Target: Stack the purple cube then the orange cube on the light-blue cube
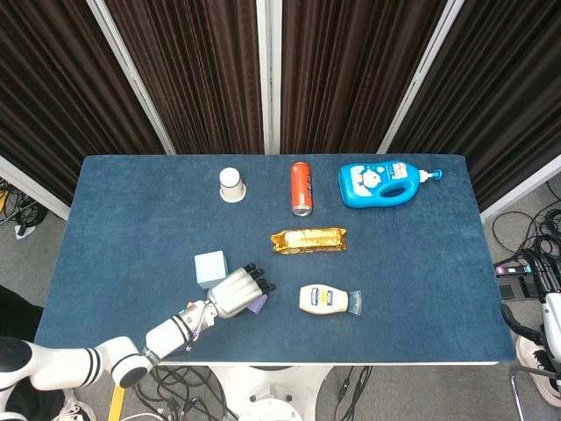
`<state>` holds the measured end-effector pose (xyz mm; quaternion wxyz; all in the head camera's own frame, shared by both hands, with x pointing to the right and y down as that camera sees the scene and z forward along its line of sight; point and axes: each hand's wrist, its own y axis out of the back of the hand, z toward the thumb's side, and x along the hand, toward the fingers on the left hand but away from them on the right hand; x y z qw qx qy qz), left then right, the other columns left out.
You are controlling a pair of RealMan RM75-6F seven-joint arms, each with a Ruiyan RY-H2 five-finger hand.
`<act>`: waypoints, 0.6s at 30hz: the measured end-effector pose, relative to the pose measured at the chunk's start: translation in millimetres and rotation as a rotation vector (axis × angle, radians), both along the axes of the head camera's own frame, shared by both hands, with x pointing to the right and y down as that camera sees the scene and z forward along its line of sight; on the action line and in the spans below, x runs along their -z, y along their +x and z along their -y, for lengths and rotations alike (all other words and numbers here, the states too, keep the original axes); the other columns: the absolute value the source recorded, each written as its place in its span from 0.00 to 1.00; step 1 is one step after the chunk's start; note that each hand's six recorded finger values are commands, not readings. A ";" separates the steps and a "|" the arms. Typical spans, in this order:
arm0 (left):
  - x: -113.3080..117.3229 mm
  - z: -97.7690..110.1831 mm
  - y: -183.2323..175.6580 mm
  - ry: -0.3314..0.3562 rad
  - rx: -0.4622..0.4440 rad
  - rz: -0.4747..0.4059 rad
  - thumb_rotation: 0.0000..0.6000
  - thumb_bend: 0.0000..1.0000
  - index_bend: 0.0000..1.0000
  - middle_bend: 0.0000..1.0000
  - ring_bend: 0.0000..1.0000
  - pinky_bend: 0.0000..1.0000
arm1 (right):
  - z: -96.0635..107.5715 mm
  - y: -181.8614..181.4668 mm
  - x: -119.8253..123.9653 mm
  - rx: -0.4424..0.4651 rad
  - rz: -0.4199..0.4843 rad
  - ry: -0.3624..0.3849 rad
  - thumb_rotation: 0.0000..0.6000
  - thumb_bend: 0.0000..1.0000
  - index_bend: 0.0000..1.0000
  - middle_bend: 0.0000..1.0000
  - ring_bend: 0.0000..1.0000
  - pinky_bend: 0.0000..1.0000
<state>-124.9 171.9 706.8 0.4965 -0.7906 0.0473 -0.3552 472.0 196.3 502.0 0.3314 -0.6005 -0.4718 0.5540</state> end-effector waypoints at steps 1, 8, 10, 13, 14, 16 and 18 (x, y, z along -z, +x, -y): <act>3.0 1.1 0.9 -0.001 0.002 -0.006 1.00 0.31 0.31 0.53 0.26 0.27 | -0.1 -0.1 -0.1 0.000 0.000 0.000 1.00 0.23 0.04 0.08 0.00 0.00; 38.7 23.5 9.0 -0.015 0.053 -0.052 1.00 0.31 0.31 0.54 0.26 0.27 | -0.6 -0.8 0.0 0.004 0.002 0.001 1.00 0.23 0.04 0.08 0.00 0.00; 46.6 31.3 8.7 -0.018 0.081 -0.053 1.00 0.31 0.31 0.54 0.26 0.28 | -1.0 -0.8 0.0 0.005 0.003 0.000 1.00 0.23 0.04 0.08 0.00 0.00; 55.4 42.1 4.3 -0.005 0.135 -0.035 1.00 0.31 0.31 0.55 0.27 0.28 | -1.5 -0.6 0.6 0.005 0.004 0.001 1.00 0.23 0.04 0.08 0.00 0.00; 58.1 45.5 1.6 0.009 0.157 -0.021 1.00 0.31 0.31 0.55 0.27 0.28 | -1.4 -0.5 0.9 0.004 0.004 0.003 1.00 0.23 0.04 0.08 0.00 0.00; 61.8 50.4 -3.8 0.035 0.190 0.009 1.00 0.31 0.31 0.55 0.27 0.28 | -1.3 -0.2 1.5 0.003 0.005 0.006 1.00 0.23 0.04 0.08 0.00 0.00; 65.2 56.6 -13.1 0.064 0.240 0.054 1.00 0.31 0.31 0.55 0.28 0.29 | -1.3 -0.3 1.6 0.003 0.005 0.006 1.00 0.23 0.04 0.08 0.00 0.00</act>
